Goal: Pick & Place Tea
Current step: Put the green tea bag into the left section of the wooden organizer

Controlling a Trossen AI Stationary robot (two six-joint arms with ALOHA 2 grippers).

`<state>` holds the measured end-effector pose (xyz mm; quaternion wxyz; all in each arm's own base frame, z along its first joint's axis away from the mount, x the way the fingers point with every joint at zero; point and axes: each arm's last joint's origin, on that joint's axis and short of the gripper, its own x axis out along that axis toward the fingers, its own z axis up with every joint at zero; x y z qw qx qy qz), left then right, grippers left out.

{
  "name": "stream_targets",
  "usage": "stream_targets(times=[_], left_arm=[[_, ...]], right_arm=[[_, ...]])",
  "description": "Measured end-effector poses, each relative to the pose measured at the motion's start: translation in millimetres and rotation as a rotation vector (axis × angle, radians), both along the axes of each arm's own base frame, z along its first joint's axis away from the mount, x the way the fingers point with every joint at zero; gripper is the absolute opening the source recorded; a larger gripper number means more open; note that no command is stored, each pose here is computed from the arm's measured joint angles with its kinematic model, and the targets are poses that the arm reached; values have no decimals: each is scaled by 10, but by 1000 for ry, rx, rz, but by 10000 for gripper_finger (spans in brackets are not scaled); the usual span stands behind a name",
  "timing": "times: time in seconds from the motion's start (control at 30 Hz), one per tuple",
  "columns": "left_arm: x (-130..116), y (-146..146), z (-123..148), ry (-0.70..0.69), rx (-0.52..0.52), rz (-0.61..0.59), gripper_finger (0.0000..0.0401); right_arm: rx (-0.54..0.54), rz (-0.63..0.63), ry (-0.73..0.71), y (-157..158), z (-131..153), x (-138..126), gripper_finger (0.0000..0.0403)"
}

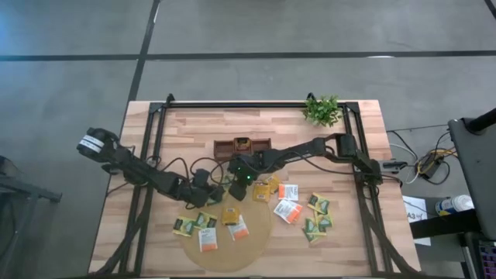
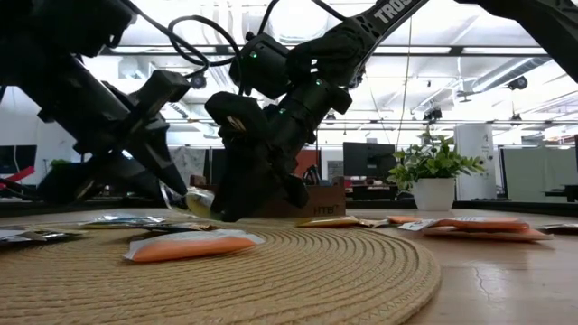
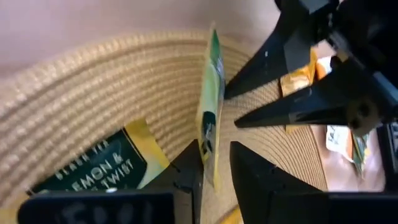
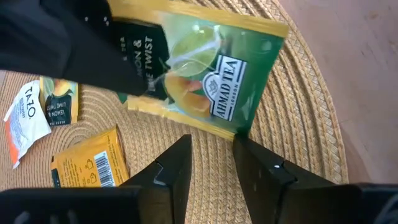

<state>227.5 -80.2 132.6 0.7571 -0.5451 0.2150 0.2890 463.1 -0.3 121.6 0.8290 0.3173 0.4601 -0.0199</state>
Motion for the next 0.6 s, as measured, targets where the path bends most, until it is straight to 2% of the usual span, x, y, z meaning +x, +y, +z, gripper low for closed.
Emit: stream_targets(times=[0.23,0.37,0.5,0.6], left_arm=[[7,26,5,7,58,-13,8],[16,41,75,8,83,-35,3],[-10,126,306,62,139,-96,2],[-61,259,636,169,240,-197,1]], right_arm=[[-5,17,-10,0,49,-7,121],[-34,51,-51,-10,237,-35,121],[-128,69,-53,-75,529,-148,121],[-255,67,-28,-152,789,-296,121]])
